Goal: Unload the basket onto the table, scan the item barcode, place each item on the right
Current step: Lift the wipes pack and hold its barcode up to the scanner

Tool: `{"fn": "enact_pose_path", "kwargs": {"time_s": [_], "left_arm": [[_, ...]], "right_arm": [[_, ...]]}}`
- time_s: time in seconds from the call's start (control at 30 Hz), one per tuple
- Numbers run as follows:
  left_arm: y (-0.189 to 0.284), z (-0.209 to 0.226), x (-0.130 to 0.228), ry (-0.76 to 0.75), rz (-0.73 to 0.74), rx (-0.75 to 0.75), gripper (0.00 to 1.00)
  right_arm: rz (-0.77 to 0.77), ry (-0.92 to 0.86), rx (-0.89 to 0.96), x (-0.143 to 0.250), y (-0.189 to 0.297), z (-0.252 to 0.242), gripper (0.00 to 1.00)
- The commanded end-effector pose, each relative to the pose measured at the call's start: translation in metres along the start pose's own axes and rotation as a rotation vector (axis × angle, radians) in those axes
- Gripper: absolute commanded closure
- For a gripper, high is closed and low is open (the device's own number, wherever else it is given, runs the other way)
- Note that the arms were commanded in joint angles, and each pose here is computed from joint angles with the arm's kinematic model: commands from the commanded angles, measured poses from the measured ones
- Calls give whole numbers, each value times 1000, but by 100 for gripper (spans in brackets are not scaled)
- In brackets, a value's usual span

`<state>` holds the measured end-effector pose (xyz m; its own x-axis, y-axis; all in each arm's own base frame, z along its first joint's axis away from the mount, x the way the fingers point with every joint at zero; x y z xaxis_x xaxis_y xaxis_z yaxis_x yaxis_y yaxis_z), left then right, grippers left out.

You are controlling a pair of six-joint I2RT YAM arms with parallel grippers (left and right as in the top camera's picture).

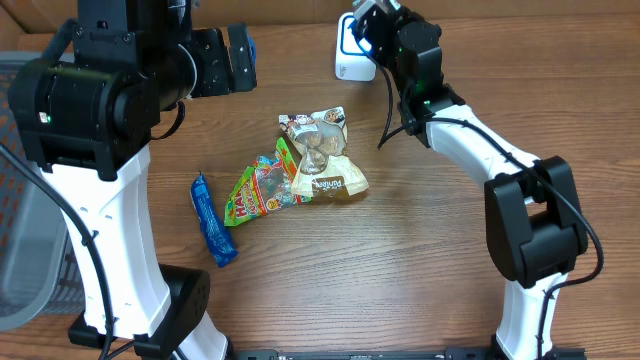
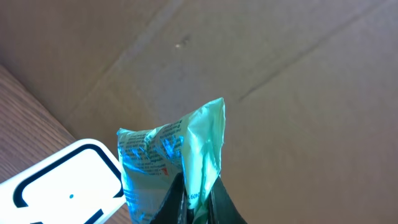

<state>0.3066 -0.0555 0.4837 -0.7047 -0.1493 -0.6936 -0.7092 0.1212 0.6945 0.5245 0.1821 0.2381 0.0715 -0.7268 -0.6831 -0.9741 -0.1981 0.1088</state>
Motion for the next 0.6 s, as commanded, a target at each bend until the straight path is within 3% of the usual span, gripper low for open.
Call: {"fn": "enact_pose_path", "kwargs": {"time_s": [0.0,0.57], "left_arm": [[1,0,0,1,-4,-3,0],[1,0,0,1,-4,-3,0]], "right_arm": [[-73,109,11,-12,-3,-6,96],[-150,363,-19,9,-21,30,96]]}}
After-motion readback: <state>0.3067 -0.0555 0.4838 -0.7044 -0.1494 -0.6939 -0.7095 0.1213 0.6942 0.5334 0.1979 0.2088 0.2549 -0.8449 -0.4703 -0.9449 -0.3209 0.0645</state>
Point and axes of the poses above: each gripper's point midway between its finger pads, its own y axis back along the fingers, its own z axis along the line the jaws close on, x = y × z, the point moved 8 cm from there along y, back along the fingers, and after that the axes turned 1 degree about y, right-handed, at the moved point
